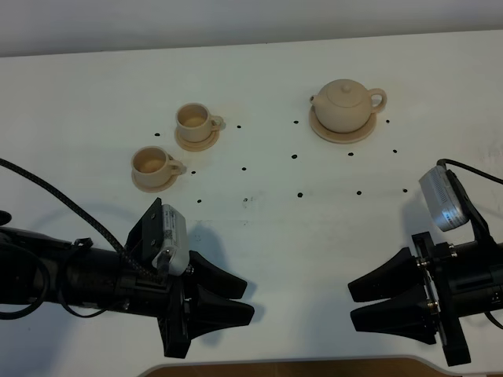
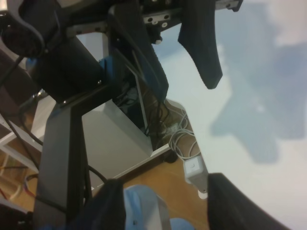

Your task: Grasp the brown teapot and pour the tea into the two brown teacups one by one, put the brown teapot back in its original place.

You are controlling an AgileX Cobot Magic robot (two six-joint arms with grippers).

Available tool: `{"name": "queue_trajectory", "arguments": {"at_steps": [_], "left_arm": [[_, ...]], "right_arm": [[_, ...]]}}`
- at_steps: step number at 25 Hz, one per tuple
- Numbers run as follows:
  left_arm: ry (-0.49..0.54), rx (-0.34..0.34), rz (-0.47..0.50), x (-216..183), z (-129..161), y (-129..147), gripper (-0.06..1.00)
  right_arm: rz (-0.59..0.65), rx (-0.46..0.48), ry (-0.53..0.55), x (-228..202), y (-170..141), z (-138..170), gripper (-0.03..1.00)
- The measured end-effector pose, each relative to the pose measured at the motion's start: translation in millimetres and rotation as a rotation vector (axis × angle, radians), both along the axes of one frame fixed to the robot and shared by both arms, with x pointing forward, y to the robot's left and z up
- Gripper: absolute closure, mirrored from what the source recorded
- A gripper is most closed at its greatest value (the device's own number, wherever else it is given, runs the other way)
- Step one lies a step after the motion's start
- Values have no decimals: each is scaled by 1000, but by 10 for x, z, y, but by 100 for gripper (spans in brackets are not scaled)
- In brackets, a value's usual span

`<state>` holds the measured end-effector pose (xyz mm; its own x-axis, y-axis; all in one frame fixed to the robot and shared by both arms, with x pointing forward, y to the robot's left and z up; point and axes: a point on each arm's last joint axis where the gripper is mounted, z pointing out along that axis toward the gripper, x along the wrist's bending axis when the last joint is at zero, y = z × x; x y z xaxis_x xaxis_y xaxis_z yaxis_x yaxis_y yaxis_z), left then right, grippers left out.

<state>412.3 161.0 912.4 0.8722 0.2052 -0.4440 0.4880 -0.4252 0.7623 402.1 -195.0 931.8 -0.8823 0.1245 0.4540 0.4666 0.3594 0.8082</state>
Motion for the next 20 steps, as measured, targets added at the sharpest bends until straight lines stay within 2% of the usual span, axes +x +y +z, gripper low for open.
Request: {"name": "queue_trajectory", "arguments": {"at_steps": [15,20], "left_arm": [[1,-3,0,-1,2,-1,50],[14,-63,7,-3,59,-21,50]], "right_arm": [[0,0,0,0,0,0,58],[0,0,0,0,0,0,58]]}}
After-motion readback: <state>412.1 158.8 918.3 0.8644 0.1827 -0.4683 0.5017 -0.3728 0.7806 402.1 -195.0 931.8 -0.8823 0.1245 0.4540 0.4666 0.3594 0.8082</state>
